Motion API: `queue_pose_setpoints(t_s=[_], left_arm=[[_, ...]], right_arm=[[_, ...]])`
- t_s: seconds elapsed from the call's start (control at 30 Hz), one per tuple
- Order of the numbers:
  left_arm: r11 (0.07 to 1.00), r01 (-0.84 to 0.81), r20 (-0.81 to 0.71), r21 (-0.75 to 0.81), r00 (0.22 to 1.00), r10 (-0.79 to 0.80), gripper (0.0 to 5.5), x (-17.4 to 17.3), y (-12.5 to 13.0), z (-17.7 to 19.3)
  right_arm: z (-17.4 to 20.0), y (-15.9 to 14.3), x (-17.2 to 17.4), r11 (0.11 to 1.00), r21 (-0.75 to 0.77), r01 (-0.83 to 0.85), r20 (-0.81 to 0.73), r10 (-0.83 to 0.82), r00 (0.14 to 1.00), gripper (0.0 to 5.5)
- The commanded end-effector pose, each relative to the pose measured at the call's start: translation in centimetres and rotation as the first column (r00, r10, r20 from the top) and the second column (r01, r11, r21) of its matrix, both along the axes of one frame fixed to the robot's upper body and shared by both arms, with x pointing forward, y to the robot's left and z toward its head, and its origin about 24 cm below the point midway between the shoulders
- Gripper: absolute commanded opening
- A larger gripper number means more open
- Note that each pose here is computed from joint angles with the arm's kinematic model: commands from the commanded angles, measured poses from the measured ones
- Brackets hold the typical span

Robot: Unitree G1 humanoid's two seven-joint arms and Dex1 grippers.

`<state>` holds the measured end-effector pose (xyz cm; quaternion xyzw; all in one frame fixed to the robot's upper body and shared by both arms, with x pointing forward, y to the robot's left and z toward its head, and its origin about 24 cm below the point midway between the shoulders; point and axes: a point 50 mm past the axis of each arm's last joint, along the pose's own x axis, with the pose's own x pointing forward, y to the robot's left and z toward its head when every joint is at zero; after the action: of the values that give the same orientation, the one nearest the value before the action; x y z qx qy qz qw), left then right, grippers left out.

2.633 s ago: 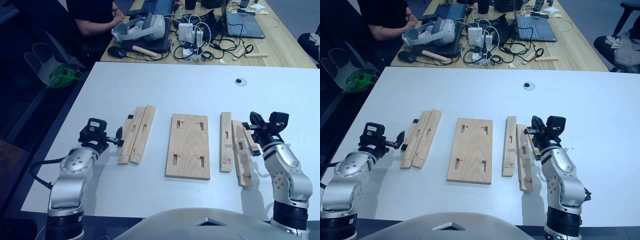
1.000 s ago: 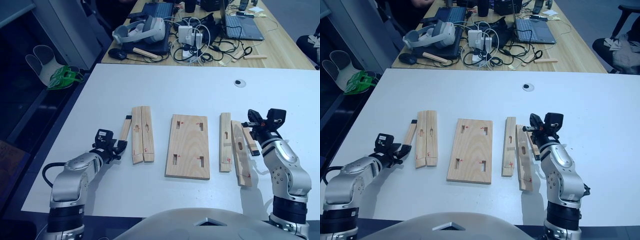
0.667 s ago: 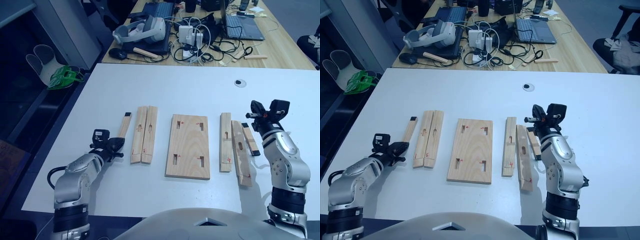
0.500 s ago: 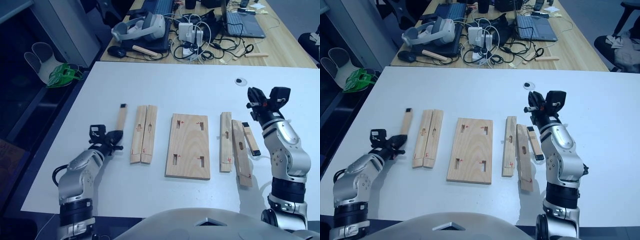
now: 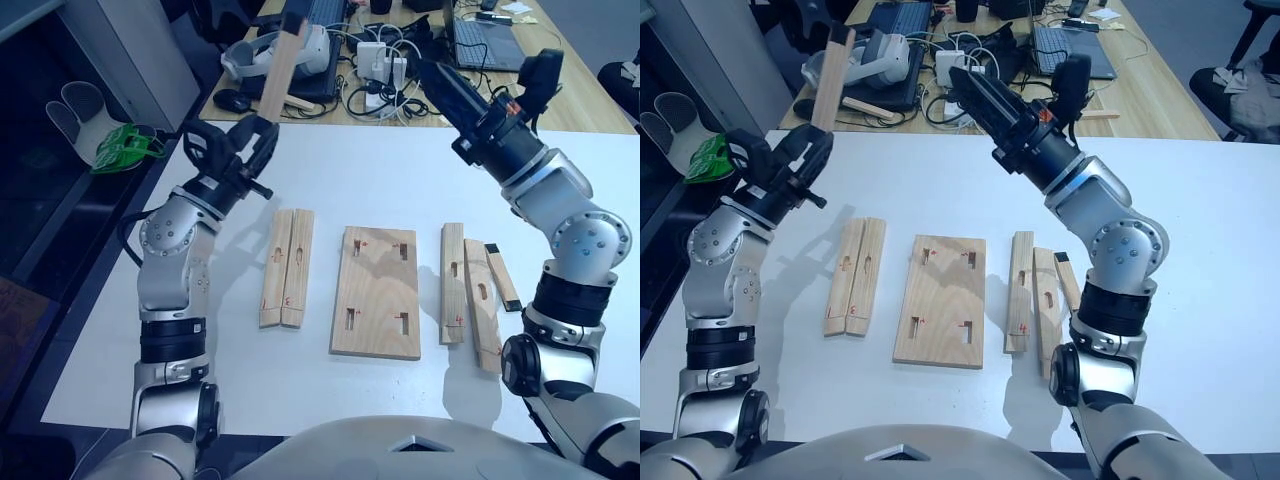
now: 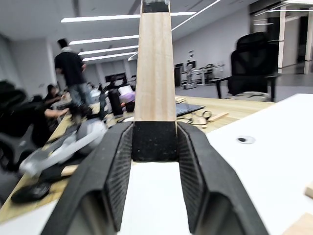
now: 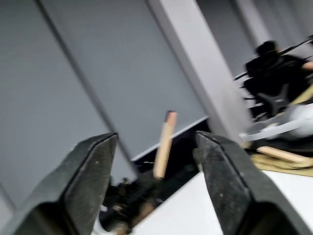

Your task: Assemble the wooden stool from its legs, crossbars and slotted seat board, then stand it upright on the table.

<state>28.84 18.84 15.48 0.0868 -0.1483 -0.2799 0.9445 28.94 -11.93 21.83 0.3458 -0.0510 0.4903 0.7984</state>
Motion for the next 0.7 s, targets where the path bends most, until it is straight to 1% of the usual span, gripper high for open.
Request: queue_pose_setpoints(t_s=[0.03,0.17,0.23,0.33,0.43,0.47,0.5,0.63,0.7], left_arm=[[0.995,0.082,0.057,0.057,0.995,-0.086,1.28,-1.0,-1.7,0.5],[0.985,0.152,0.103,0.085,0.982,-0.16,1.28,-1.8,-3.3,1.1],[0.98,0.174,0.111,0.097,0.977,-0.184,1.28,-2.1,-3.8,1.2],[0.973,0.196,0.116,0.118,0.971,-0.21,1.28,-2.4,-4.1,1.1],[0.966,0.219,0.116,0.14,0.965,-0.236,1.28,-2.6,-4.5,0.8],[0.963,0.227,0.114,0.148,0.963,-0.244,1.28,-2.7,-4.6,0.6],[0.96,0.232,0.114,0.156,0.961,-0.251,1.28,-2.8,-4.6,0.5],[0.958,0.234,0.113,0.168,0.96,-0.255,1.28,-2.8,-4.6,0.1],[0.958,0.231,0.115,0.169,0.961,-0.252,1.28,-2.7,-4.5,0.0]], right_arm=[[0.8,0.4,-0.9,0.997,0.047,-0.065,-0.009,0.065,0.998,3.64],[0.4,1.1,-0.7,0.994,0.08,-0.068,-0.065,0.074,0.995,4.31],[0.2,1.3,-0.2,0.996,0.083,-0.033,-0.09,0.04,0.995,4.59],[0.0,1.6,0.3,0.997,0.083,-0.008,-0.104,0.016,0.994,4.62],[-0.1,2.4,0.3,0.996,0.08,-0.03,-0.095,0.038,0.995,4.62],[-0.1,2.6,0.3,0.996,0.08,-0.037,-0.092,0.044,0.995,4.44],[0.0,2.7,0.3,0.996,0.081,-0.044,-0.09,0.051,0.995,4.38],[-0.1,2.7,0.3,0.996,0.083,-0.045,-0.086,0.052,0.995,3.57],[-0.2,2.6,0.3,0.996,0.079,-0.044,-0.095,0.051,0.994,3.25]])
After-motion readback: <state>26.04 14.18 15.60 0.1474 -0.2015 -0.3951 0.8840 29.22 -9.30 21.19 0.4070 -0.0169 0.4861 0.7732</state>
